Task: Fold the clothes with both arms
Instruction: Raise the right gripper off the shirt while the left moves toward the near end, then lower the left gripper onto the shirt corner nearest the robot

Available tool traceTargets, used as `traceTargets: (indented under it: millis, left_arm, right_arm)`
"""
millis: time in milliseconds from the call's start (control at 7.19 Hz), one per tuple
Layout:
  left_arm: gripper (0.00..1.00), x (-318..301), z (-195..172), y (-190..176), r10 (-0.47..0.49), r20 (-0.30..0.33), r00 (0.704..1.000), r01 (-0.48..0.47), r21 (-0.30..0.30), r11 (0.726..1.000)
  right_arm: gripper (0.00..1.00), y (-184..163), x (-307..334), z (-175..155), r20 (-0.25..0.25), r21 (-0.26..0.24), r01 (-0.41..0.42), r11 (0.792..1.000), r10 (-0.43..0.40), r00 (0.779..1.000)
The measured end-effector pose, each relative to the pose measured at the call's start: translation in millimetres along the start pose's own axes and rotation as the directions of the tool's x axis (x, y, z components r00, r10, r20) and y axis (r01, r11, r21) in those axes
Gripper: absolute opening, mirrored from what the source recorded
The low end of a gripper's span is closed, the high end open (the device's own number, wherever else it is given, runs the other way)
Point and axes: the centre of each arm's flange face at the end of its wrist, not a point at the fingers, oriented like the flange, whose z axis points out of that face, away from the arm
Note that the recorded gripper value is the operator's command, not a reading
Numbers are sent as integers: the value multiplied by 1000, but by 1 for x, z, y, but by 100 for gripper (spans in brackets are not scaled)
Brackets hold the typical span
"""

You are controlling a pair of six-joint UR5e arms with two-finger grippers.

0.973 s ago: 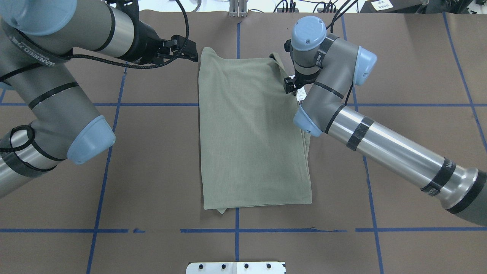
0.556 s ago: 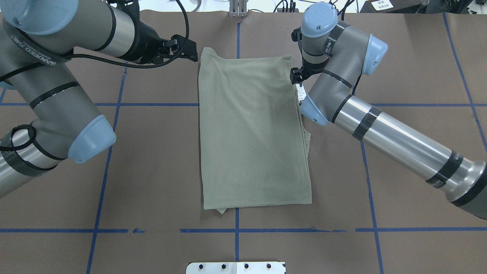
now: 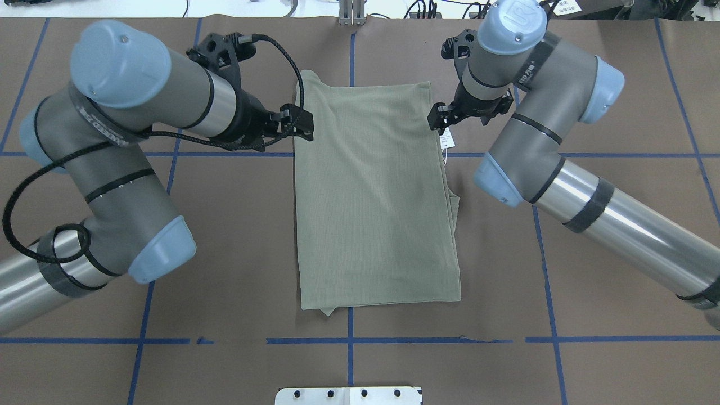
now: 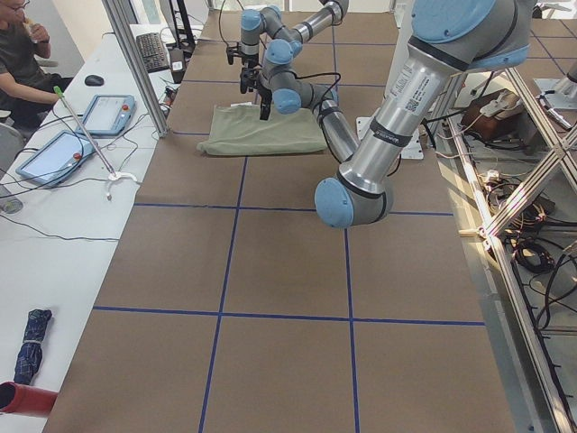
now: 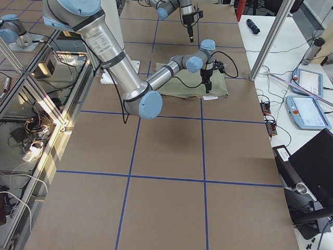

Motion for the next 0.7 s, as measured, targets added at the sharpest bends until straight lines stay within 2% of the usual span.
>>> traceTargets:
  millis: [139, 278, 417, 695]
  left_arm:
    - [100, -5, 19, 30, -90, 3, 996, 90, -44, 995]
    - [100, -8, 37, 63, -182, 15, 983, 183, -63, 981]
    - [100, -9, 57, 99, -249, 37, 968, 251, -58, 966]
    - [100, -16, 90, 165, -342, 98, 935, 347, -43, 937]
  right_arm:
    - [100, 29, 13, -15, 39, -2, -12, 1000, 12, 999]
    - [100, 55, 26, -28, 73, -13, -17, 1000, 17, 997]
    - [100, 74, 36, -35, 93, -24, -27, 999, 29, 995]
    - [100, 89, 41, -42, 111, -34, -77, 996, 80, 991]
